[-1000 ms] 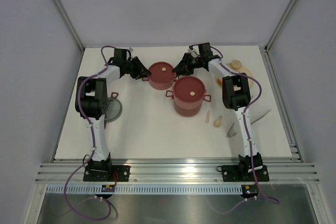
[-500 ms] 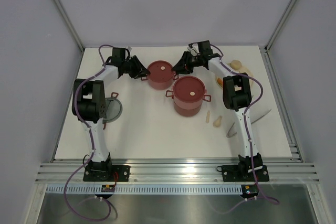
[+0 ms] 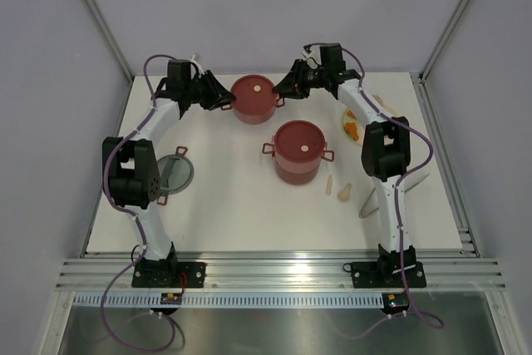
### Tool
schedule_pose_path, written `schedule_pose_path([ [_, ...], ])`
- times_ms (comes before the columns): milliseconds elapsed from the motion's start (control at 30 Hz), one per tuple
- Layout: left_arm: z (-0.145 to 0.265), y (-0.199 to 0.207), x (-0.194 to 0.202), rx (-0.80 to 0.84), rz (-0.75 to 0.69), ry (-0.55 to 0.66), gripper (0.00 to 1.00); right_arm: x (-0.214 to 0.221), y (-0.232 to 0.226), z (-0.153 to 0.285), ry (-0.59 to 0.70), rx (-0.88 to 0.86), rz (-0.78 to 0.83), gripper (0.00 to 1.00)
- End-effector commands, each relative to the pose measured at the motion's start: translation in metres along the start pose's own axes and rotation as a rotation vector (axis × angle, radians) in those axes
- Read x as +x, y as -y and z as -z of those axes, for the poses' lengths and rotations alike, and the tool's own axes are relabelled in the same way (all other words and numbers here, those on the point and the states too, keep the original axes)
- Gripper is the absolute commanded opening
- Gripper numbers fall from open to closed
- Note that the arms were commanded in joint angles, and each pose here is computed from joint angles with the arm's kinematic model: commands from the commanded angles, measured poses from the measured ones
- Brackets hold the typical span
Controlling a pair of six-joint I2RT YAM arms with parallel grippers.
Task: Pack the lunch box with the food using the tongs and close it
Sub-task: Pick up the packing box from the center of the board, then place the packing box into the packing box.
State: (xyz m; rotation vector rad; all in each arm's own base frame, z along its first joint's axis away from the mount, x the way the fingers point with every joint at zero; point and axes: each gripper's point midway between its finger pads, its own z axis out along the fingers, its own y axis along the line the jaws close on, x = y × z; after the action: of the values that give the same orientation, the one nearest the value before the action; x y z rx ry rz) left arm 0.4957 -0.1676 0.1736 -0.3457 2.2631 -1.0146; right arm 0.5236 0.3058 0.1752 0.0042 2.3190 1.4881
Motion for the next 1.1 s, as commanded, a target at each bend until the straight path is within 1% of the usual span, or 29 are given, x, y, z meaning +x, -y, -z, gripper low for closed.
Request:
schedule_pose_path([
  [0,0.037,0.061,-0.022,0.119,-0.092,0.061,0.0,-0.015,-0.064,0.033,0.08,-0.048,0.076,0.0],
  [267,0.068,0.096,-0.021,0.155,-0.127,0.079,0.0,-0.013,-0.096,0.061,0.13,-0.029,0.092,0.0],
  [333,0.072,0.103,-0.018,0.156,-0.129,0.073,0.0,-0.01,-0.097,0.064,0.134,-0.025,0.081,0.0],
  [367,0.075,0.105,-0.017,0.158,-0.131,0.071,0.0,-0.009,-0.106,0.07,0.143,-0.032,0.085,0.0],
  [433,0.081,0.113,-0.011,0.164,-0.136,0.063,0.0,-0.005,-0.105,0.073,0.145,-0.022,0.055,0.0],
  [467,0.083,0.116,-0.008,0.168,-0.136,0.055,0.0,-0.003,-0.113,0.079,0.149,-0.035,0.055,0.0],
  [567,0.094,0.121,0.009,0.159,-0.147,0.019,0.0,0.008,-0.12,0.092,0.15,-0.047,0.031,0.0],
  [633,0.103,0.13,0.019,0.17,-0.166,0.016,0.0,0.018,-0.113,0.095,0.145,-0.027,0.003,0.0],
  [700,0.105,0.136,0.033,0.181,-0.168,-0.009,0.0,0.023,-0.12,0.103,0.157,-0.029,0.006,0.0],
  [733,0.109,0.142,0.038,0.194,-0.178,-0.013,0.0,0.029,-0.114,0.103,0.149,-0.019,-0.015,0.0],
  [800,0.109,0.151,0.052,0.205,-0.193,-0.042,0.0,0.035,-0.122,0.112,0.159,-0.029,0.002,0.0],
  [833,0.11,0.155,0.056,0.212,-0.2,-0.046,0.0,0.041,-0.115,0.112,0.154,-0.015,-0.012,0.0],
  [867,0.112,0.159,0.06,0.217,-0.202,-0.05,0.0,0.044,-0.122,0.12,0.167,-0.018,-0.002,0.0],
  [1067,0.111,0.18,0.096,0.253,-0.222,-0.126,0.0,0.064,-0.113,0.145,0.191,0.022,-0.02,0.0],
])
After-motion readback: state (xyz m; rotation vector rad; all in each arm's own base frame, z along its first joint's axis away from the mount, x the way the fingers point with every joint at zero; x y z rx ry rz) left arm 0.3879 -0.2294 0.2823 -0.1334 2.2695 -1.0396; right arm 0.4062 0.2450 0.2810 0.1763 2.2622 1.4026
